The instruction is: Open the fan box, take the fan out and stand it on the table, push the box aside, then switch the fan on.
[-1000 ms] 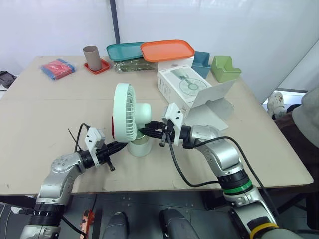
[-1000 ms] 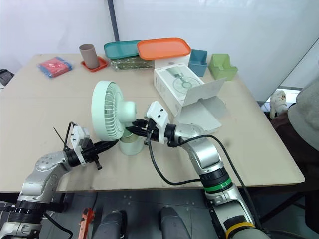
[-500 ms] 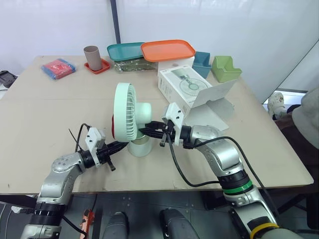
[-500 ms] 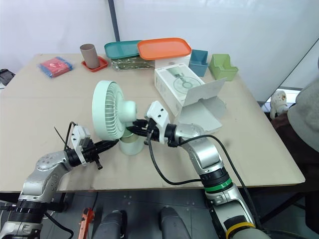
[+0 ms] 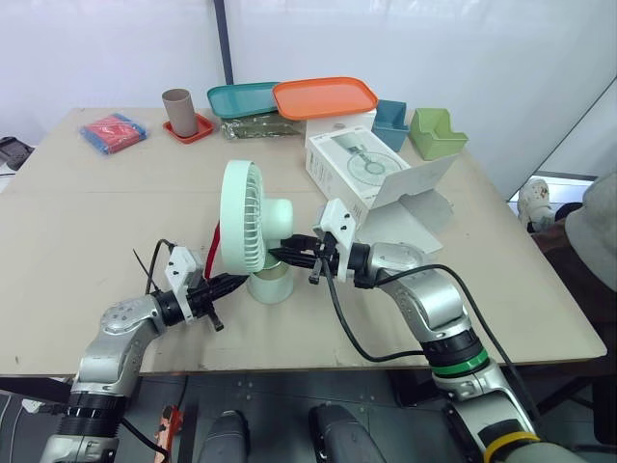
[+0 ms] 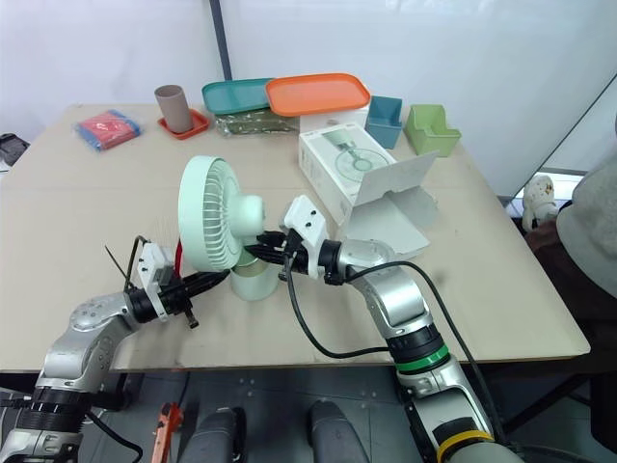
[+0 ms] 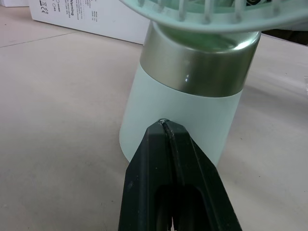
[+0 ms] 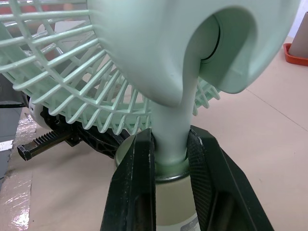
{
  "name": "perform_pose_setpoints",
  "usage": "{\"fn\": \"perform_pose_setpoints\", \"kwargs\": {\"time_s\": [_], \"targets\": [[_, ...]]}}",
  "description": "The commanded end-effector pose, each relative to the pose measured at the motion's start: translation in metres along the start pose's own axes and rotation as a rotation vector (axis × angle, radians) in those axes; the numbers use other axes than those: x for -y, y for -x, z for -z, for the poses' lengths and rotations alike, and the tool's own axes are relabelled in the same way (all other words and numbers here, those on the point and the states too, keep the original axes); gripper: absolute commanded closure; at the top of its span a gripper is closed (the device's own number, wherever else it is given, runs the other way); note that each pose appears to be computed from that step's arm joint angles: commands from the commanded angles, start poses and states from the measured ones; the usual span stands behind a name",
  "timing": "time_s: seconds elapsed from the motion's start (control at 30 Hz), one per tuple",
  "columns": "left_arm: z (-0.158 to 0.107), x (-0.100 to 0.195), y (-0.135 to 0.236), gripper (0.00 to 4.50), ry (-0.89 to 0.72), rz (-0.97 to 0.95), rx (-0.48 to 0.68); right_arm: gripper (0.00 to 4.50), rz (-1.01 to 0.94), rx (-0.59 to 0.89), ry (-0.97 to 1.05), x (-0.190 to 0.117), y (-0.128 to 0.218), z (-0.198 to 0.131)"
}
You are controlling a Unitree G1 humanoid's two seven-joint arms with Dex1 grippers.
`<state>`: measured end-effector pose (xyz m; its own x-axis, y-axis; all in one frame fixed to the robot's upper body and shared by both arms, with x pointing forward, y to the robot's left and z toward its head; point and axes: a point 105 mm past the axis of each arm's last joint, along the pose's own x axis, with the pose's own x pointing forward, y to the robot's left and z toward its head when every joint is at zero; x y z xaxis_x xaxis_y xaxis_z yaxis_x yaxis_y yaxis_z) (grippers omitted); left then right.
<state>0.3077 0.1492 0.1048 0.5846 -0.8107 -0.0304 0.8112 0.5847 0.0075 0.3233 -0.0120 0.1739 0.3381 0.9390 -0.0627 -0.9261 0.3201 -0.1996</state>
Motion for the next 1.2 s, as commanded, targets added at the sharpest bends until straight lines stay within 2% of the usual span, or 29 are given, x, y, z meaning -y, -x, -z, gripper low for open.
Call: {"fn": "perform_pose_setpoints", "kwargs": {"time_s": [0.03, 0.13, 0.23, 0.33, 0.37, 0.43, 0.47, 0.5, 0.57, 0.73, 0.83, 1.03, 1.2], "targets": [[-0.024, 0.003, 0.001, 4.43, -0.068, 0.007, 0.058, 4.11, -0.022, 0.017, 0.026, -0.004, -0.004, -0.008], [-0.028, -0.001, 0.007, 4.43, -0.085, -0.023, 0.055, 4.11, -0.017, 0.022, 0.021, -0.001, -0.003, -0.009], [-0.036, -0.018, 0.032, 4.43, -0.103, -0.145, 0.054, 4.11, 0.005, 0.061, 0.017, 0.011, -0.001, -0.023], [-0.043, -0.023, 0.045, 4.43, -0.107, -0.2, 0.066, 4.11, 0.015, 0.08, 0.028, 0.018, 0.0, -0.031], [-0.048, -0.022, 0.049, 3.93, -0.099, -0.205, 0.084, 4.11, 0.014, 0.085, 0.034, 0.019, 0.0, -0.034], [-0.054, -0.016, 0.058, 3.67, -0.091, -0.208, 0.101, 4.11, 0.021, 0.093, 0.043, 0.023, -0.002, -0.038], [-0.055, -0.014, 0.061, 3.33, -0.095, -0.215, 0.102, 4.11, 0.025, 0.096, 0.044, 0.025, -0.003, -0.039], [-0.057, -0.011, 0.063, 2.78, -0.102, -0.217, 0.109, 4.11, 0.03, 0.101, 0.042, 0.027, -0.005, -0.04], [-0.061, -0.009, 0.066, 2.37, -0.127, -0.249, 0.124, 4.11, 0.04, 0.108, 0.043, 0.031, -0.008, -0.042], [-0.065, 0.002, 0.073, 0.71, -0.139, -0.313, 0.165, 4.11, 0.06, 0.127, 0.038, 0.035, -0.027, -0.046], [-0.06, 0.01, 0.074, 0.08, -0.139, -0.342, 0.161, 4.11, 0.077, 0.125, 0.044, 0.038, -0.035, -0.047], [-0.056, 0.021, 0.078, 0.08, -0.201, -0.528, 0.17, 4.11, 0.178, 0.093, 0.047, 0.056, -0.054, -0.043], [-0.057, 0.016, 0.082, 0.08, -0.274, -0.662, 0.187, 4.11, 0.246, 0.052, 0.043, 0.068, -0.059, -0.032]]}}
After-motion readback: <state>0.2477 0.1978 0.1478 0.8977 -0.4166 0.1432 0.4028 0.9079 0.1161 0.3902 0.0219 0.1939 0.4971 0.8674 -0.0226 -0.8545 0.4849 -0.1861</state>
